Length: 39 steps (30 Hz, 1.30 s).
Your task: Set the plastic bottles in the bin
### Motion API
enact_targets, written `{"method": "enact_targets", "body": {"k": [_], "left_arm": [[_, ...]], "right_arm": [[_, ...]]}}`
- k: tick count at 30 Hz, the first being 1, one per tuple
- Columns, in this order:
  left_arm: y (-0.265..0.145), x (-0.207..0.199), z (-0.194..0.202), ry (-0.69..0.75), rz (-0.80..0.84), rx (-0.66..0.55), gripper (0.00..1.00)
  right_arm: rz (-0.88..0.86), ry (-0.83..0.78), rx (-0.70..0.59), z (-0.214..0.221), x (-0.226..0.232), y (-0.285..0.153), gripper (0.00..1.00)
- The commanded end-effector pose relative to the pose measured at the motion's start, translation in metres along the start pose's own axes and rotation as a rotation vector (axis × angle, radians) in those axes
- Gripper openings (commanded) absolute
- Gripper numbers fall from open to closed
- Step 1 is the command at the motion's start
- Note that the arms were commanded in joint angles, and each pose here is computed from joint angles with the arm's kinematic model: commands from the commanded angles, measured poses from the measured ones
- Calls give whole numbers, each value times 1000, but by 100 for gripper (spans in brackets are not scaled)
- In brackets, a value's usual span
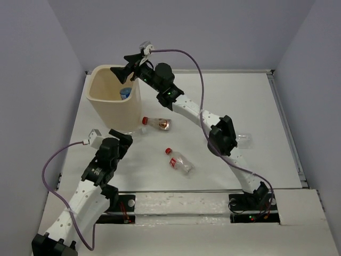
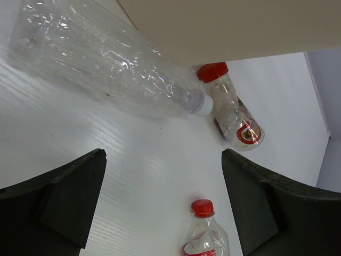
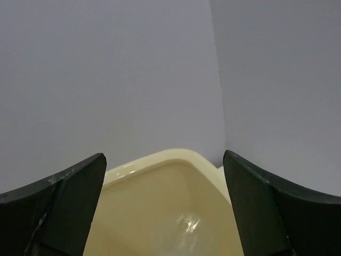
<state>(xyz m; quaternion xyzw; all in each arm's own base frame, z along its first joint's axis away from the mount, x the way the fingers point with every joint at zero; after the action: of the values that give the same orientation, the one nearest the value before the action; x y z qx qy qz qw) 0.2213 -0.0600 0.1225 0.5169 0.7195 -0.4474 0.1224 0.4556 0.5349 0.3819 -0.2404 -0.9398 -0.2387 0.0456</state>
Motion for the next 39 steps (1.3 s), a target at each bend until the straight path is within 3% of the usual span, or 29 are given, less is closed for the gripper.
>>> {"method": "enact_targets", "body": {"k": [1, 3, 4, 6, 7, 8, 12, 13, 14, 18, 29, 34, 39], "left_arm": [[11, 14, -7, -87, -101, -76, 99], [15, 19, -8, -118, -128, -97, 99], [19, 20, -9, -140, -140, -120, 99], [22, 21, -13, -174, -150, -150, 99], [23, 23, -18, -186, -160, -183, 99], [25, 21, -19, -199, -151, -197, 99], [29, 25, -30, -250, -157, -287, 99], [31, 27, -34, -255, -160, -316, 99], [33, 27, -34, -259, -160, -324, 99], [40, 24, -40, -258, -188, -359, 99], [65, 29, -37, -188, -275, -367, 99], [82, 35, -33, -141, -320, -362, 99], [96, 40, -24, -98, -388, -311, 96]], "right_arm": [[-173, -86, -34, -85, 66, -12, 99], [-212, -94, -36, -114, 83, -27, 99], [-227, -80, 35, -87, 82, -40, 99], [-251, -70, 71, -85, 90, -61, 99], [-274, -90, 45, -114, 104, -76, 99], [-271, -65, 136, -78, 99, -98, 99], [-236, -52, 248, -57, 102, -162, 98], [-199, -55, 237, -69, 102, -173, 98], [-148, -37, 293, -46, 93, -194, 98], [-56, 0, 361, -32, 88, -243, 97], [108, 147, 731, 57, 79, -364, 96], [176, 192, 963, 101, 75, -406, 97], [218, 221, 1058, 127, 71, -418, 98]]}}
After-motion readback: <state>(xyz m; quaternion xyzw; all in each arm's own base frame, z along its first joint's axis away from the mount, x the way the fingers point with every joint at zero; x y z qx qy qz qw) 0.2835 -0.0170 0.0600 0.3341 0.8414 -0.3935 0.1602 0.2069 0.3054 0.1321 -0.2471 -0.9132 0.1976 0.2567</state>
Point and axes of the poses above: each gripper's point midway between its finger pads, its own y axis out along the fingers, its own x axis along the line the jaws close on, z = x × y, the point moved 2 cm from there along -y, back along the fingers, and after that the axes turned 3 degrees about y, right-handed, at the moved point
